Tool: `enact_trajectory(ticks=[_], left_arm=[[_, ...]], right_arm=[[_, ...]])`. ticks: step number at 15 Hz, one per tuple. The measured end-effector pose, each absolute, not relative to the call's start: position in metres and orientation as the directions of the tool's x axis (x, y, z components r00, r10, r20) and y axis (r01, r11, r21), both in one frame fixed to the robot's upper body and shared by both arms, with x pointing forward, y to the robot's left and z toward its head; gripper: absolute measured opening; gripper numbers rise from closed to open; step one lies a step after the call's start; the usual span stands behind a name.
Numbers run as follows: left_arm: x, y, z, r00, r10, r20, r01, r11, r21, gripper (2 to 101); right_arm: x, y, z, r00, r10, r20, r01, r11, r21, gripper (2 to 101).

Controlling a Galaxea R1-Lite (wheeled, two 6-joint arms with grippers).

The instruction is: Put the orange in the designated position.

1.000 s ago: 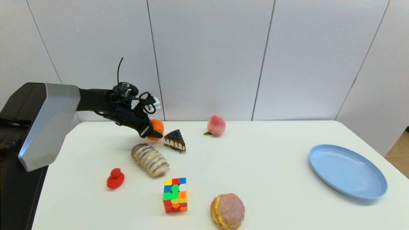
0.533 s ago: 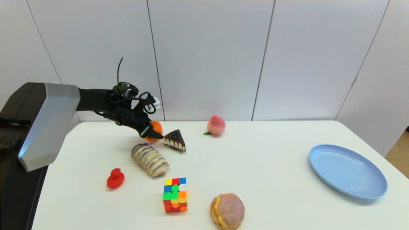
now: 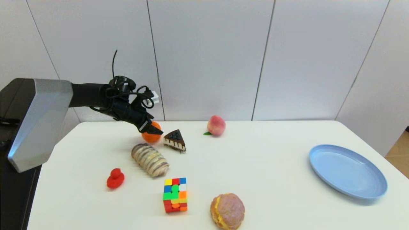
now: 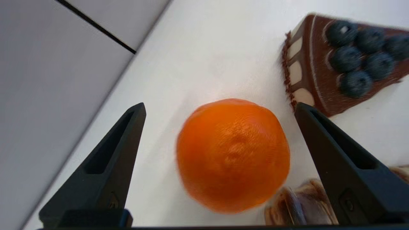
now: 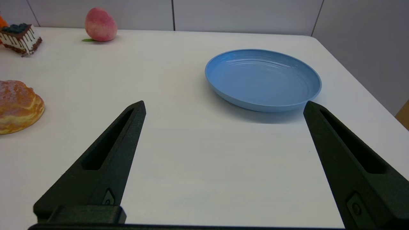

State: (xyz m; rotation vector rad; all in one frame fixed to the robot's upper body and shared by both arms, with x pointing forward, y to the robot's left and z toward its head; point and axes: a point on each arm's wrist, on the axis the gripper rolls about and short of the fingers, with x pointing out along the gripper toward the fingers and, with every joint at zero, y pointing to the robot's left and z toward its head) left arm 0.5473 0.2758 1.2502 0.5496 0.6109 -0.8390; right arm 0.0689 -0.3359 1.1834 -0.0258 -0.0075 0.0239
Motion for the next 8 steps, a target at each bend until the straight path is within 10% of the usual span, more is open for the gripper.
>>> enact_trajectory(ticks=[8], left_arm=[[0.453,0.326,1.389,0.717,-0.448,-0.534,0.667,0.664,0.338,96.7]], right_arm=[[0.069,-0.336,1.183,1.0,0.024,0.007,-0.024,0.999,-0.026,98.0]])
